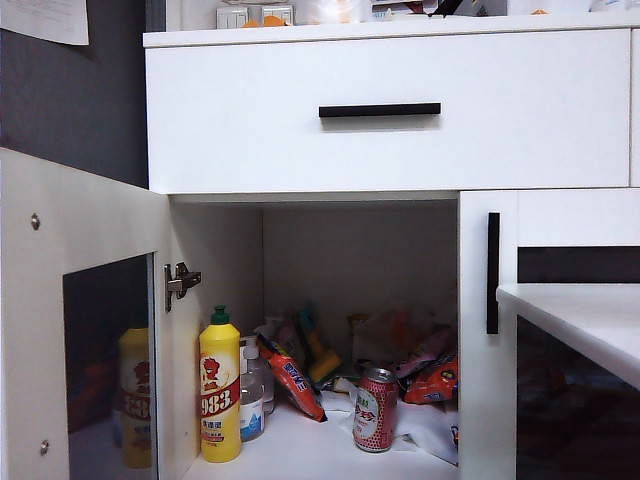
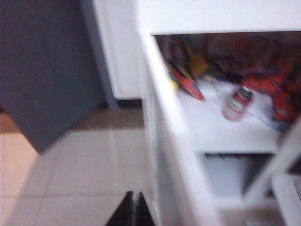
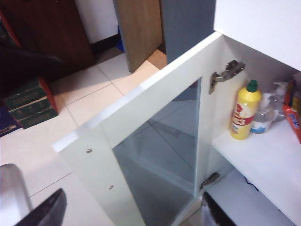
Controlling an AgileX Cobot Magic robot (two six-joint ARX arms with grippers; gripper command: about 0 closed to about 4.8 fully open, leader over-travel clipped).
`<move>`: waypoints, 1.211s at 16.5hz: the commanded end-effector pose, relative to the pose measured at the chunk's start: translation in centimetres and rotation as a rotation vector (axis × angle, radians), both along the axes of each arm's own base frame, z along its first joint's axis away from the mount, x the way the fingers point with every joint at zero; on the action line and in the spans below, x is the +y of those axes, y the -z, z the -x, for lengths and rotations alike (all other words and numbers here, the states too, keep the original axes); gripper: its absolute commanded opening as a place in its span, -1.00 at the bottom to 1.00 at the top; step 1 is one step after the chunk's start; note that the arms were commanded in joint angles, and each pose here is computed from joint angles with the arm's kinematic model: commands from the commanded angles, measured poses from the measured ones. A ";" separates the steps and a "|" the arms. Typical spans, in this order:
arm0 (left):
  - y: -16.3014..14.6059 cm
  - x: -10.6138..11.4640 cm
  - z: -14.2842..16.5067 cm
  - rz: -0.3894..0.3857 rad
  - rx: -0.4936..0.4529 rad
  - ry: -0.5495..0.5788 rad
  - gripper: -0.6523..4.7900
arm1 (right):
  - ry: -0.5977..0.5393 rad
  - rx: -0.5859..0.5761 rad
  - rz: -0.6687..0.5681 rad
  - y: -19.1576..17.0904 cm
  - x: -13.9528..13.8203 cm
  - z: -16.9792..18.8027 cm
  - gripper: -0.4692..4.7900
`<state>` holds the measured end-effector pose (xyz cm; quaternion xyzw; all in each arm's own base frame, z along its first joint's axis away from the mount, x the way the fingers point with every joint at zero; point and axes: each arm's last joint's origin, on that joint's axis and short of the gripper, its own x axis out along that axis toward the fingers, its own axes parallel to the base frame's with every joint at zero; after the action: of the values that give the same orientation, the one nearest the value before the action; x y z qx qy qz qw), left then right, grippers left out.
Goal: Open the left door of the white cabinet, pick up a can of beverage from the table on the right, place it inside the cabinet, and finally close the cabinet door.
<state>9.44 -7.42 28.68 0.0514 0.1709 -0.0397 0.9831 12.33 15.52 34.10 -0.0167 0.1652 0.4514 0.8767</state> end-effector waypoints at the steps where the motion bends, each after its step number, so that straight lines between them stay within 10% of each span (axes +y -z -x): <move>1: 1.2 -1.2 -2.3 0.021 0.136 0.096 -0.78 | 0.016 -0.001 0.002 -0.1 -0.1 0.0 0.58; 16: 4.3 -1.2 -9.5 0.278 0.361 0.297 -0.78 | 0.119 -0.097 0.114 -0.2 -1.1 0.3 0.58; 20: 3.1 -0.5 -9.3 0.272 0.271 0.113 -0.78 | 0.122 -0.098 0.114 -0.3 -1.3 0.4 0.58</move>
<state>18.99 -8.36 24.97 -0.0812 0.3060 -0.1682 0.9336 11.96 14.26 34.04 -0.0820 0.1584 0.3858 0.9052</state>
